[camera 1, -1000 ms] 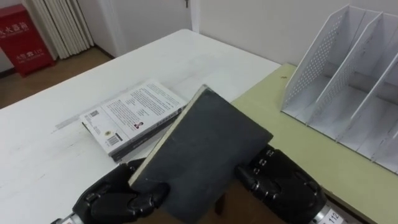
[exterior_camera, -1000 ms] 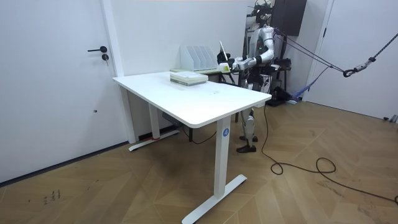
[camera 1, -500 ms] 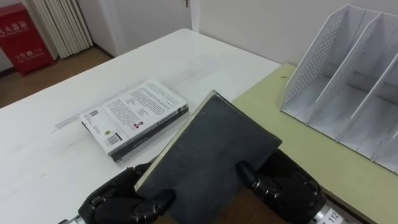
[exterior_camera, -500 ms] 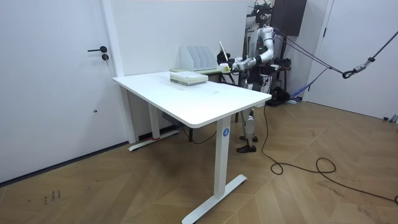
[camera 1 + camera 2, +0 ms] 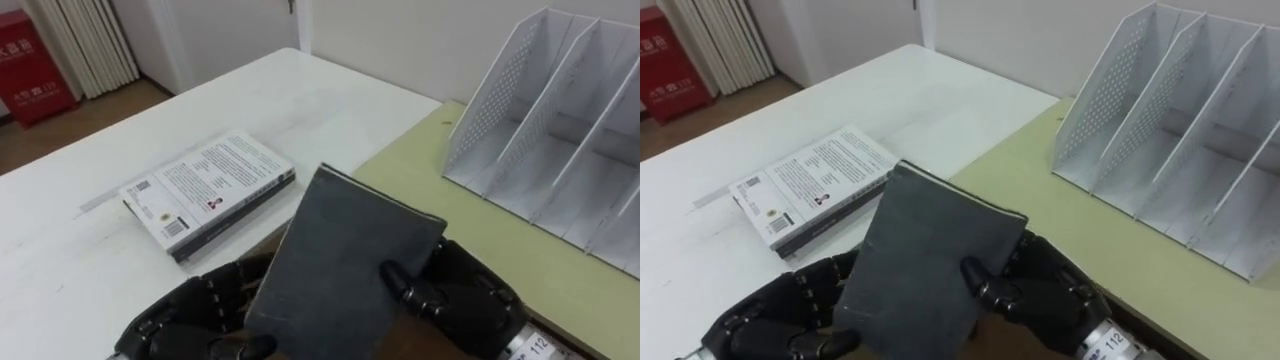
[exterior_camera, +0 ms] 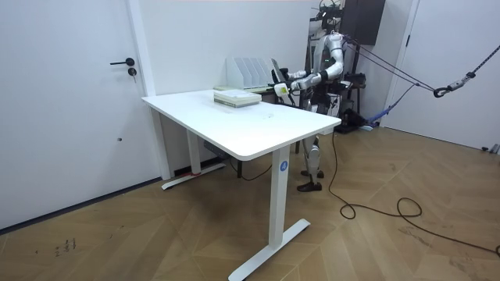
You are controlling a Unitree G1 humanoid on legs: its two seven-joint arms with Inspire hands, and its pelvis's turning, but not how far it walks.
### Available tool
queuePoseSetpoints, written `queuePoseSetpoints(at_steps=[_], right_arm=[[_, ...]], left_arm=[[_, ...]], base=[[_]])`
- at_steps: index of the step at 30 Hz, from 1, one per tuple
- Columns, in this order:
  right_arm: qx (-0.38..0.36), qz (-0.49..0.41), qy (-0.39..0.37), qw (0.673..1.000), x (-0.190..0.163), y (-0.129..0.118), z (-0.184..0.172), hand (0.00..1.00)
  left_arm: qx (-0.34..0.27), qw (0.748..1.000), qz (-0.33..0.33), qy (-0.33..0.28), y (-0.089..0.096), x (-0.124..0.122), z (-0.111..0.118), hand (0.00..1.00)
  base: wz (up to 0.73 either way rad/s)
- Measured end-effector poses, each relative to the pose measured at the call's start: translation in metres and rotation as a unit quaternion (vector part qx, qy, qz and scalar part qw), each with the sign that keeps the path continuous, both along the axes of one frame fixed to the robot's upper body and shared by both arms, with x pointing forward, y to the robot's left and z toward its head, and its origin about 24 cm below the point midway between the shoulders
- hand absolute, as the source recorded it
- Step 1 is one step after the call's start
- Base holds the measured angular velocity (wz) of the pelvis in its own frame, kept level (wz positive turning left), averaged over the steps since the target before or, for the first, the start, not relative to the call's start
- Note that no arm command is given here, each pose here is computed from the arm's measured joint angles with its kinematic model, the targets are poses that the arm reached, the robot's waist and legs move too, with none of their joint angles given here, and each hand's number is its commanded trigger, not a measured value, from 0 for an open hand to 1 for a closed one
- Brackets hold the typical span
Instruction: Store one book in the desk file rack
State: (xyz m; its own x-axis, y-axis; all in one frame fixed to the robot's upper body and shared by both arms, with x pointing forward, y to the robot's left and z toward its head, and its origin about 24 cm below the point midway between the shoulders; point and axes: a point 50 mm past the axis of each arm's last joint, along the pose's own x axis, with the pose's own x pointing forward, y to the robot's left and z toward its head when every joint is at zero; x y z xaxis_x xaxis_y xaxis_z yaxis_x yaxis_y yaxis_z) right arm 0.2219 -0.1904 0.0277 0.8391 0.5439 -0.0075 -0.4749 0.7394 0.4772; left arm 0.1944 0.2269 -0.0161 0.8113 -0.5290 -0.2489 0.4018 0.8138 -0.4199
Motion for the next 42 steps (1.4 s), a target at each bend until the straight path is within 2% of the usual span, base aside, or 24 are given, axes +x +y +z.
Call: queuePoseSetpoints(at_steps=[4,8,10,12,18,20,23,26,32,42], right_arm=[[-0.056,-0.05,-0.003,0.997,0.004,-0.005,0.002,1.0],[-0.138,-0.127,-0.005,0.982,0.009,-0.009,0.005,1.0],[-0.159,-0.162,-0.003,0.974,0.01,-0.009,0.006,1.0],[-0.2,-0.205,-0.013,0.958,0.012,-0.008,0.008,1.0],[-0.282,-0.305,-0.064,0.907,0.014,-0.011,0.024,1.0],[-0.295,-0.333,-0.077,0.892,0.016,-0.013,0.029,1.0],[-0.322,-0.372,-0.101,0.865,0.022,-0.014,0.038,1.0],[-0.322,-0.401,-0.108,0.851,0.025,-0.015,0.043,1.0],[-0.318,-0.458,-0.131,0.82,0.027,-0.02,0.058,1.0],[-0.283,-0.505,-0.181,0.795,0.038,-0.024,0.091,1.0]], left_arm=[[0.02,0.999,0.018,0.037,-0.005,-0.012,-0.018,0.0],[0.043,0.993,0.023,0.104,-0.019,-0.027,-0.049,0.0],[0.041,0.991,0.02,0.123,-0.027,-0.033,-0.056,0.0],[0.032,0.989,0.015,0.143,-0.038,-0.038,-0.066,0.0],[0.054,0.979,0.015,0.197,-0.049,-0.056,-0.09,0.0],[0.06,0.975,0.019,0.211,-0.05,-0.062,-0.098,0.0],[0.108,0.962,0.024,0.251,-0.043,-0.074,-0.112,0.0],[0.139,0.949,0.034,0.282,-0.04,-0.084,-0.121,0.0],[0.162,0.928,0.06,0.33,-0.038,-0.105,-0.135,0.0],[0.19,0.91,0.08,0.36,-0.027,-0.119,-0.142,0.0]], base=[[-0.01],[-0.08],[-0.02],[-0.02],[-0.12],[-0.25],[-0.13],[0.0],[-0.04],[-0.03]])
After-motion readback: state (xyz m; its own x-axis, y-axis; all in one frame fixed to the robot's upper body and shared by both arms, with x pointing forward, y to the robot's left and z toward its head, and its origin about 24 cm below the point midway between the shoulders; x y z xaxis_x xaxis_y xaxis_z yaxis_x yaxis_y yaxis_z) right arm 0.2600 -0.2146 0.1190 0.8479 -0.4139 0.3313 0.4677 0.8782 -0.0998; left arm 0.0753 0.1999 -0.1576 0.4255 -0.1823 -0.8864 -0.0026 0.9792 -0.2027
